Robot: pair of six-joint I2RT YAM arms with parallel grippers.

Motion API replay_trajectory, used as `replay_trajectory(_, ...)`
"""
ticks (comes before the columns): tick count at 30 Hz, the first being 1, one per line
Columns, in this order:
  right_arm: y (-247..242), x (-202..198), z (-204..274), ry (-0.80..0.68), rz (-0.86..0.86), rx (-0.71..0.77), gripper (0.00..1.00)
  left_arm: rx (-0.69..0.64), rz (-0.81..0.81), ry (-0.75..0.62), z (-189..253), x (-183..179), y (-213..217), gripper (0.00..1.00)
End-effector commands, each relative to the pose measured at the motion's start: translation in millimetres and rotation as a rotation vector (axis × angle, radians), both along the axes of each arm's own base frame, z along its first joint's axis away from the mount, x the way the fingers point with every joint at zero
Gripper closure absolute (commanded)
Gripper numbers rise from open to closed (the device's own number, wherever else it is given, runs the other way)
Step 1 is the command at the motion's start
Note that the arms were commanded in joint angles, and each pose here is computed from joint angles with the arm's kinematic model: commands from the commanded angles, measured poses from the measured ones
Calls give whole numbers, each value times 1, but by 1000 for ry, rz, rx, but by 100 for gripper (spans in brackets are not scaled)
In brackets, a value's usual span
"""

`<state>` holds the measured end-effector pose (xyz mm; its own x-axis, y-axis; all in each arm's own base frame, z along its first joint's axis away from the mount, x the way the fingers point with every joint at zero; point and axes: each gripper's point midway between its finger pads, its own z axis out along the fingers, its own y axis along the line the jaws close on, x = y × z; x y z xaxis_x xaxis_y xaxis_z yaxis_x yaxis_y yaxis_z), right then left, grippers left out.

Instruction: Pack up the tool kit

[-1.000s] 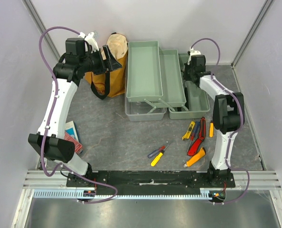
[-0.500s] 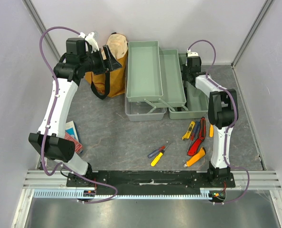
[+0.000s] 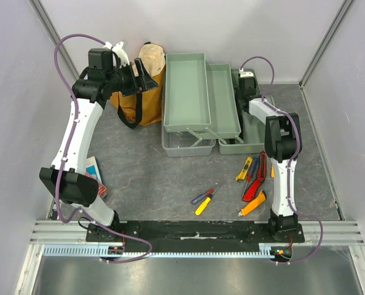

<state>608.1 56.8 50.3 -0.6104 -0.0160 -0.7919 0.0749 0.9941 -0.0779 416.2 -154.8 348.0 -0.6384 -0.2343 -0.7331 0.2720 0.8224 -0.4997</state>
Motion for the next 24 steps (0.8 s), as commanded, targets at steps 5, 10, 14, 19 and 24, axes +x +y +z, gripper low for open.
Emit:
replay_trajectory(5,-3,23,42,-102,-26,1,60,-28,15,-73,27,7,1,21)
replay_trajectory(10,-3,20,78,-147,-42,18,54,-30,18,-73,28,6,0,21)
replay_trajectory(14,-8,12,101,-161,-75,22,61,-28,18,-76,29,4,2,21)
replay_trajectory(19,-18,-9,135,-178,-137,27,74,-30,15,-79,30,0,2,21)
replay_trajectory(24,-21,-49,173,-174,-166,82,69,-23,-3,-89,32,-7,2,21)
